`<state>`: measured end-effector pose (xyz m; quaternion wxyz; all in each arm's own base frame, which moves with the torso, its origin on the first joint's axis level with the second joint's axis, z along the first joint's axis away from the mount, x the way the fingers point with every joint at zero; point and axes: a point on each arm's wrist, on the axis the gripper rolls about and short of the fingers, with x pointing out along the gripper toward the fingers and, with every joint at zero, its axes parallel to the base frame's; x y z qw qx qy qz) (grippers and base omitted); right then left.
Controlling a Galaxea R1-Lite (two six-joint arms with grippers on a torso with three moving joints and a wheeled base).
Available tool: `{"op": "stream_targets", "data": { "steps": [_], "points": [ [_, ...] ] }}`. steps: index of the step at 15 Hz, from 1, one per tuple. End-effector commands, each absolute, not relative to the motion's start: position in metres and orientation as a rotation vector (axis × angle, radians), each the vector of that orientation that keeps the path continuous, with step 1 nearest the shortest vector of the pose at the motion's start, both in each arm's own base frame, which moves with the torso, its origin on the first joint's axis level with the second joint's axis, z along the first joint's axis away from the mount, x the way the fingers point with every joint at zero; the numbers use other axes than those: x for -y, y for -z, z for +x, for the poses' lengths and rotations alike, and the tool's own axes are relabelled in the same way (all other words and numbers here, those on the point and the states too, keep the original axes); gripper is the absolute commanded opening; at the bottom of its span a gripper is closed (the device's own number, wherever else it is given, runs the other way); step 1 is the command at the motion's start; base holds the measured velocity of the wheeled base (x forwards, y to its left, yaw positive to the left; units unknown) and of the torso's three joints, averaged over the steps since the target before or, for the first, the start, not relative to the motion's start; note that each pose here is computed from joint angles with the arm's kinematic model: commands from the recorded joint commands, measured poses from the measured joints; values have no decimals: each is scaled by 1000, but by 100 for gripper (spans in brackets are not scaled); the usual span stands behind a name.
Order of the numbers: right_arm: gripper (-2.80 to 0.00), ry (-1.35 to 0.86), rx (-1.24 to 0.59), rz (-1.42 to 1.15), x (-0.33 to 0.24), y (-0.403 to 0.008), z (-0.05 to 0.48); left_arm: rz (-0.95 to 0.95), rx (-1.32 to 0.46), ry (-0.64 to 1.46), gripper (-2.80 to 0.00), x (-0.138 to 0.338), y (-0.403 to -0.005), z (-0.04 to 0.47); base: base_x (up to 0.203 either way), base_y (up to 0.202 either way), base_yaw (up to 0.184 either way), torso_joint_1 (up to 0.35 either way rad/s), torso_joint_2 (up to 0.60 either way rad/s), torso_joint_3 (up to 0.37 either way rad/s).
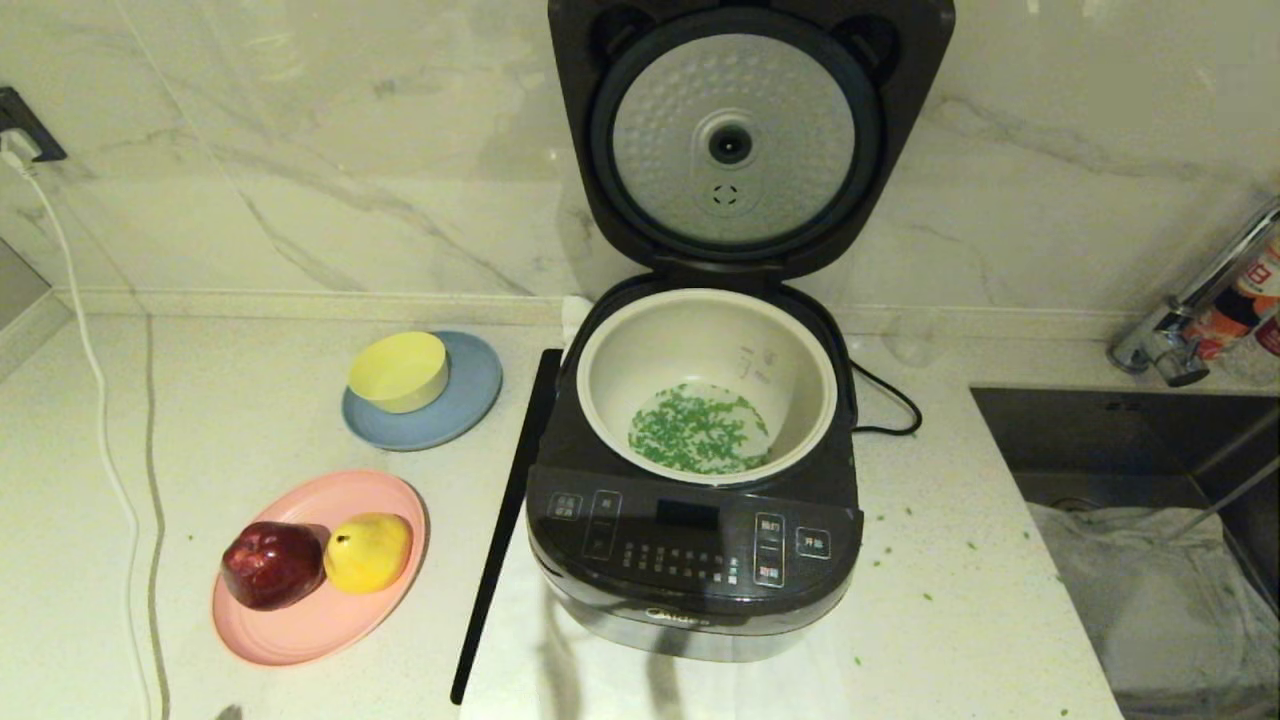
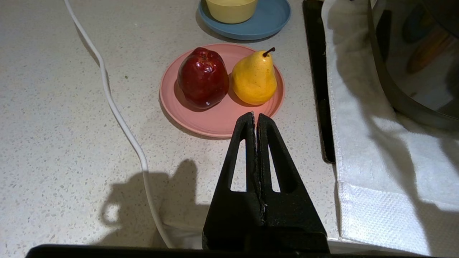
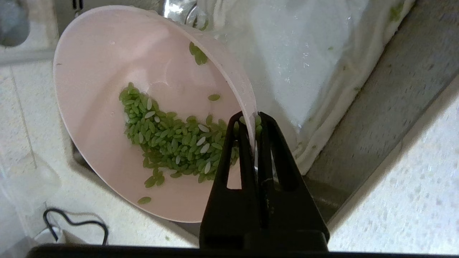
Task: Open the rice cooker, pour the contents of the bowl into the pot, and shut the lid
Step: Fill a bowl with water from the tap
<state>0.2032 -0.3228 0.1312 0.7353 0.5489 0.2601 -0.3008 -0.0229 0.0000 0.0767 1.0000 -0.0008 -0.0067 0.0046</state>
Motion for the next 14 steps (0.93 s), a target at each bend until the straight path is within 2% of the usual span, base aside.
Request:
{"op": "stream_targets", "data": {
  "steps": [1, 6, 14],
  "points": [
    [-280, 662, -589, 1226, 332, -117, 209, -2, 3, -10, -280, 0, -74, -22, 0, 0, 0, 0, 0, 0],
    [-280, 653, -590, 1218, 344, -110, 223, -2, 5, -11, -280, 0, -74, -22, 0, 0, 0, 0, 0, 0],
    [-280, 585, -627, 1178, 327, -111, 255, -2, 4, -11, -280, 0, -74, -22, 0, 0, 0, 0, 0, 0]
  ]
}}
